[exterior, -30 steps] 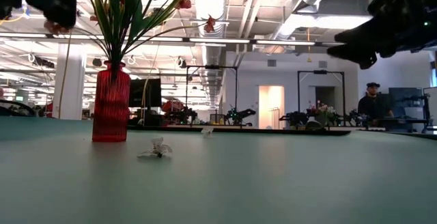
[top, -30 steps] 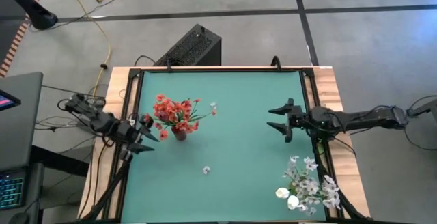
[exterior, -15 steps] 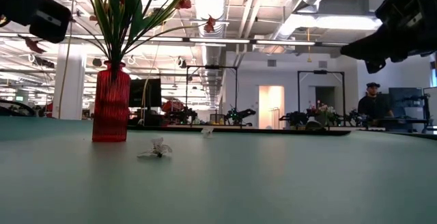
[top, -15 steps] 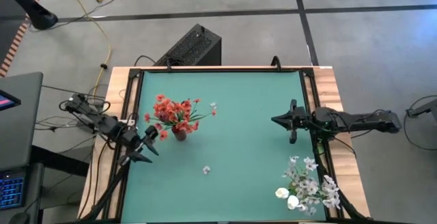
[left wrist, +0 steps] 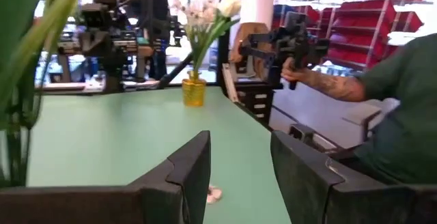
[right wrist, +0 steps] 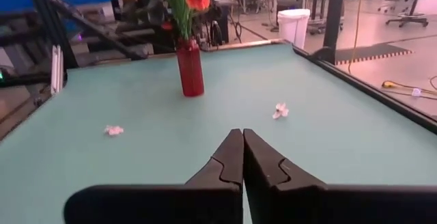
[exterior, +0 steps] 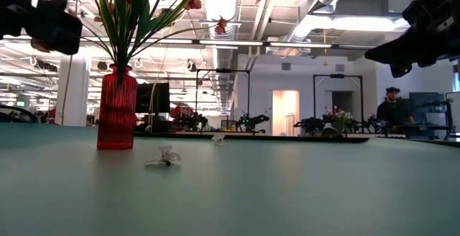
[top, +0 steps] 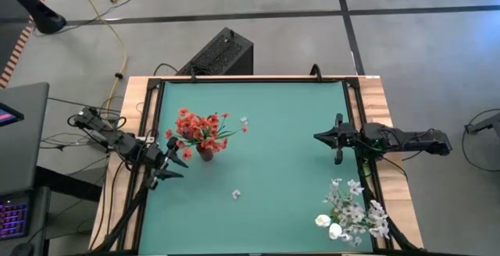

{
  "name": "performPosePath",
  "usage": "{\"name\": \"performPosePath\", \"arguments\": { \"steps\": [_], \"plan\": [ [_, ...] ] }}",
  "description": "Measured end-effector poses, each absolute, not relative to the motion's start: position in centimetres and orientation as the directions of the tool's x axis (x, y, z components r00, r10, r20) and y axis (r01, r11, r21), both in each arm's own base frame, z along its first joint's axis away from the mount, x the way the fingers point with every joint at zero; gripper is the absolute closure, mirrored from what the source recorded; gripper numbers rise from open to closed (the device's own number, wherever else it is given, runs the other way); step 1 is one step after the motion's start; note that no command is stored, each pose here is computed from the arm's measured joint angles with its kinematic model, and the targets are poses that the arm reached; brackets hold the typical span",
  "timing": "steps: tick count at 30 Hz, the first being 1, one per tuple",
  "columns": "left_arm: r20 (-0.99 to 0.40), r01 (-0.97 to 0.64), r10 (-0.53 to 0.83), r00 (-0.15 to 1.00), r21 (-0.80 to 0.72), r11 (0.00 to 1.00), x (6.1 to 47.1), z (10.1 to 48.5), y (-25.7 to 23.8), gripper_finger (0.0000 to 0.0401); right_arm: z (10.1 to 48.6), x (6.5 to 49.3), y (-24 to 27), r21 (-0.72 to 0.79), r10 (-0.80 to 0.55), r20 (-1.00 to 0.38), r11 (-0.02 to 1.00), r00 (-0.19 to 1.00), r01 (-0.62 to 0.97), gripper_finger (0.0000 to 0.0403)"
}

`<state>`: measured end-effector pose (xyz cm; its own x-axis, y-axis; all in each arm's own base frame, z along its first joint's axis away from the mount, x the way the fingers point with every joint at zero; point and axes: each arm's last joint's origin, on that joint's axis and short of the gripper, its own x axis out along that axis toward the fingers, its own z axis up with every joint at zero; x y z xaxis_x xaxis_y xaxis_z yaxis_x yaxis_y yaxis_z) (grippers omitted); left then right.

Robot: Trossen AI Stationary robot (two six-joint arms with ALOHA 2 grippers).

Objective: Sort flowers into vase by color
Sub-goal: Return to Home Position

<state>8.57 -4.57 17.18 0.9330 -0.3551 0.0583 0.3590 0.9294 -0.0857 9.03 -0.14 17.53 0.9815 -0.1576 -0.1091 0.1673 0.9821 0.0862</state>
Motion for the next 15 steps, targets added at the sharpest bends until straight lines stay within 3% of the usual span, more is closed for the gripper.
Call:
{"name": "performPosePath", "arguments": {
  "steps": [8,15],
  "plan": [
    [0.061,0.310,-0.305,0.950,-0.115,0.944,8.63,17.20,-4.44,0.0260,17.24,9.07,-0.14,0.096,-0.159,-0.128,0.981,0.979,0.171,0.0383],
    [0.061,0.310,-0.305,0.950,-0.100,0.945,8.64,17.17,-4.44,0.0260,17.18,9.06,-0.15,0.093,-0.160,-0.135,0.980,0.978,0.173,0.0334]
  ]
}}
